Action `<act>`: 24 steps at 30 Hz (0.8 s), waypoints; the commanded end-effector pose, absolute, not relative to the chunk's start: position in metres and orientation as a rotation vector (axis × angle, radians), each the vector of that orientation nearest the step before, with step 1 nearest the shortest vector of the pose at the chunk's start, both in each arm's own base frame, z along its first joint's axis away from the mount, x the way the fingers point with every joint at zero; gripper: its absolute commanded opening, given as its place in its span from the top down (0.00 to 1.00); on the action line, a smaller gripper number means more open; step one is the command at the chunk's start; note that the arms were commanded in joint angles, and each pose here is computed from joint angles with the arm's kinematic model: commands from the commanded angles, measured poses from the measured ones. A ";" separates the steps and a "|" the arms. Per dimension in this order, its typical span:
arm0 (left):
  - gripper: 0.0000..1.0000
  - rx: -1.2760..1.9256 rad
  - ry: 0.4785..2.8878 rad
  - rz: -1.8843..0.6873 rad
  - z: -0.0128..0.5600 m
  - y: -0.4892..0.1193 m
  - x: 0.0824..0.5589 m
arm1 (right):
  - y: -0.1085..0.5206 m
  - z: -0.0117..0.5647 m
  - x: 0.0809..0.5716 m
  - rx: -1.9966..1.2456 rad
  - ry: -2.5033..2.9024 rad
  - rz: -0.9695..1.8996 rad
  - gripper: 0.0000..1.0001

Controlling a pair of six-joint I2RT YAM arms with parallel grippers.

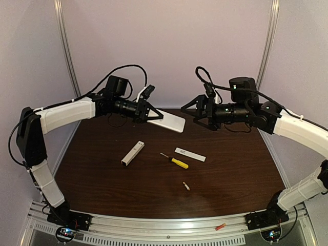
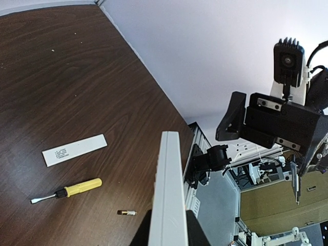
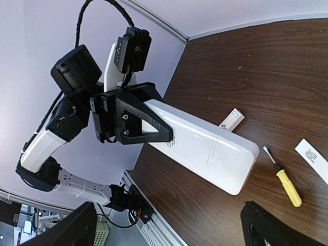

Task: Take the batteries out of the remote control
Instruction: Remove the battery cover from the remote control.

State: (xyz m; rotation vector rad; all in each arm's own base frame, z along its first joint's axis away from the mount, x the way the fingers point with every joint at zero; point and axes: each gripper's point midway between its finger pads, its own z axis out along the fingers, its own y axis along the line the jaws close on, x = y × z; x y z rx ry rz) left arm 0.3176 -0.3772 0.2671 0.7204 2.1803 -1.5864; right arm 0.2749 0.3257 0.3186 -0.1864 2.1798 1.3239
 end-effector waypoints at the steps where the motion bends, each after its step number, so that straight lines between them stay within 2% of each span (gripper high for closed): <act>1: 1.00 0.795 2.010 -1.675 0.305 -0.386 0.319 | 0.333 0.346 0.282 -0.206 2.090 1.398 0.01; 24: 1.00 0.819 1.909 -1.762 0.329 -0.390 0.317 | 0.354 0.357 0.291 -0.222 2.055 1.501 0.10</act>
